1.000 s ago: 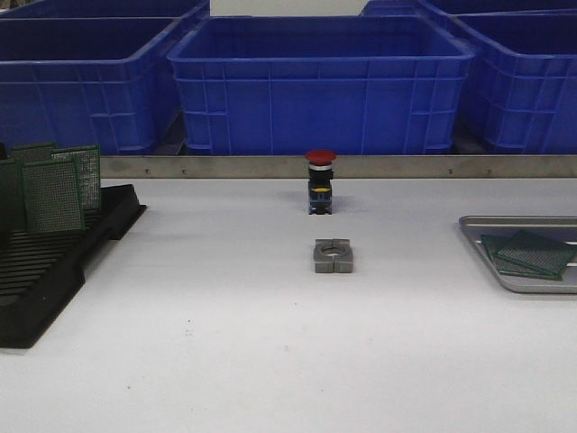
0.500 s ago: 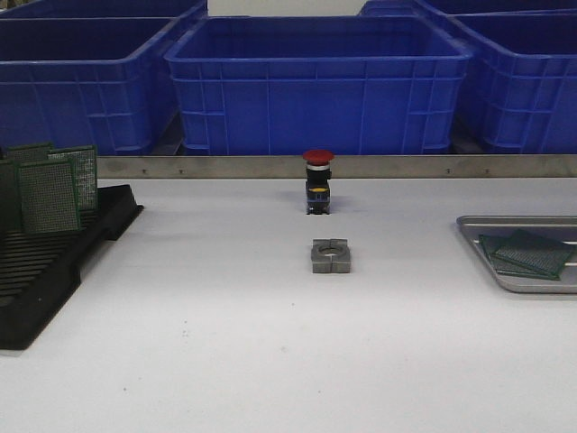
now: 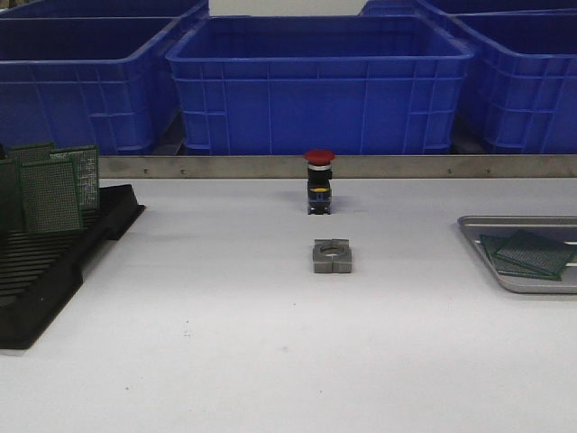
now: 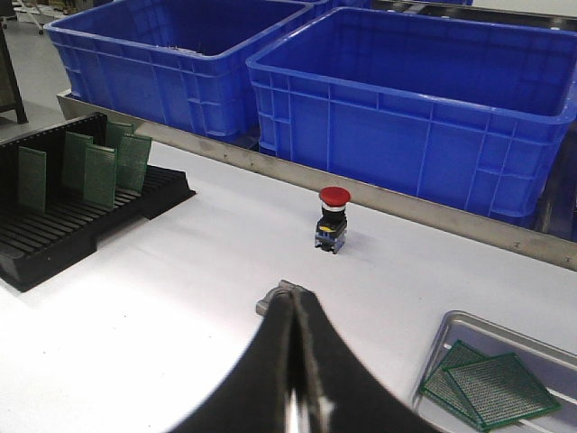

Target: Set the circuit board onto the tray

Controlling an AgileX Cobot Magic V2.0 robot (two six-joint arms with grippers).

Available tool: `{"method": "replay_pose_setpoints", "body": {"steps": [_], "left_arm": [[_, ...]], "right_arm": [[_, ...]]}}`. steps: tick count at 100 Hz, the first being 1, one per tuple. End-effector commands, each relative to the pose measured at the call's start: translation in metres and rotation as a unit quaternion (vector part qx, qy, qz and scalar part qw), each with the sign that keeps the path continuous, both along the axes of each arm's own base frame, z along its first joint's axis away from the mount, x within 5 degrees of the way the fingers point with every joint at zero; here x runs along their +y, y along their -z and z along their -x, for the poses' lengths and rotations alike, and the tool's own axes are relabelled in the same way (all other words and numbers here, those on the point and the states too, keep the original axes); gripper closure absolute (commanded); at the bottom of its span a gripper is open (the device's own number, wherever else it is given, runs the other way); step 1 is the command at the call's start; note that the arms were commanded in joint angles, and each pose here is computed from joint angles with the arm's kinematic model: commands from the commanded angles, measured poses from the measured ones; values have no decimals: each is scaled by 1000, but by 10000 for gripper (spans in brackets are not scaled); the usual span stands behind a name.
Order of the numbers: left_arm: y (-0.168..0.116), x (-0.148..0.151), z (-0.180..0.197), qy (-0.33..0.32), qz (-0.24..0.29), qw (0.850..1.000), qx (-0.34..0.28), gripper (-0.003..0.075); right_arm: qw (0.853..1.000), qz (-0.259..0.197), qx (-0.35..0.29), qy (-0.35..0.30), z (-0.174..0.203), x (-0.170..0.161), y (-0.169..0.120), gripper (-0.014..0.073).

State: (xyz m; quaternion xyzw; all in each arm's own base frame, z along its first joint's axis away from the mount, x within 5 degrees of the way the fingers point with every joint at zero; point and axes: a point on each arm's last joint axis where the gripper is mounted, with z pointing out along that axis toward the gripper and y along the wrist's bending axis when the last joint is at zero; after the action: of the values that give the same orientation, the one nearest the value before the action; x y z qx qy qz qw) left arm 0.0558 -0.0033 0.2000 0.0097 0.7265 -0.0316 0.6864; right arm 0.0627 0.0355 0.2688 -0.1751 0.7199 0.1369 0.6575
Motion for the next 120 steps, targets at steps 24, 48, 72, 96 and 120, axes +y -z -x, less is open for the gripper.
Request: {"method": "replay_pose_setpoints", "body": {"steps": [24,48,72,96,120], "left_arm": [[8,0,0,0,11,999,-31,741],[8,0,0,0,11,999,-31,741],[8,0,0,0,11,999,-31,741],[8,0,0,0,11,999,-31,741],[8,0,0,0,11,999,-31,741]], "right_arm": [[1000,-11,-21,13,-1,-2,-12,707],[1000,-11,-21,13,-1,-2,-12,707],[1000,-11,-21,13,-1,-2,-12,707],[996,-24,-59,65,-5,-11,-19,707],[985,41,-81,146,-6,-24,-6,707]]}}
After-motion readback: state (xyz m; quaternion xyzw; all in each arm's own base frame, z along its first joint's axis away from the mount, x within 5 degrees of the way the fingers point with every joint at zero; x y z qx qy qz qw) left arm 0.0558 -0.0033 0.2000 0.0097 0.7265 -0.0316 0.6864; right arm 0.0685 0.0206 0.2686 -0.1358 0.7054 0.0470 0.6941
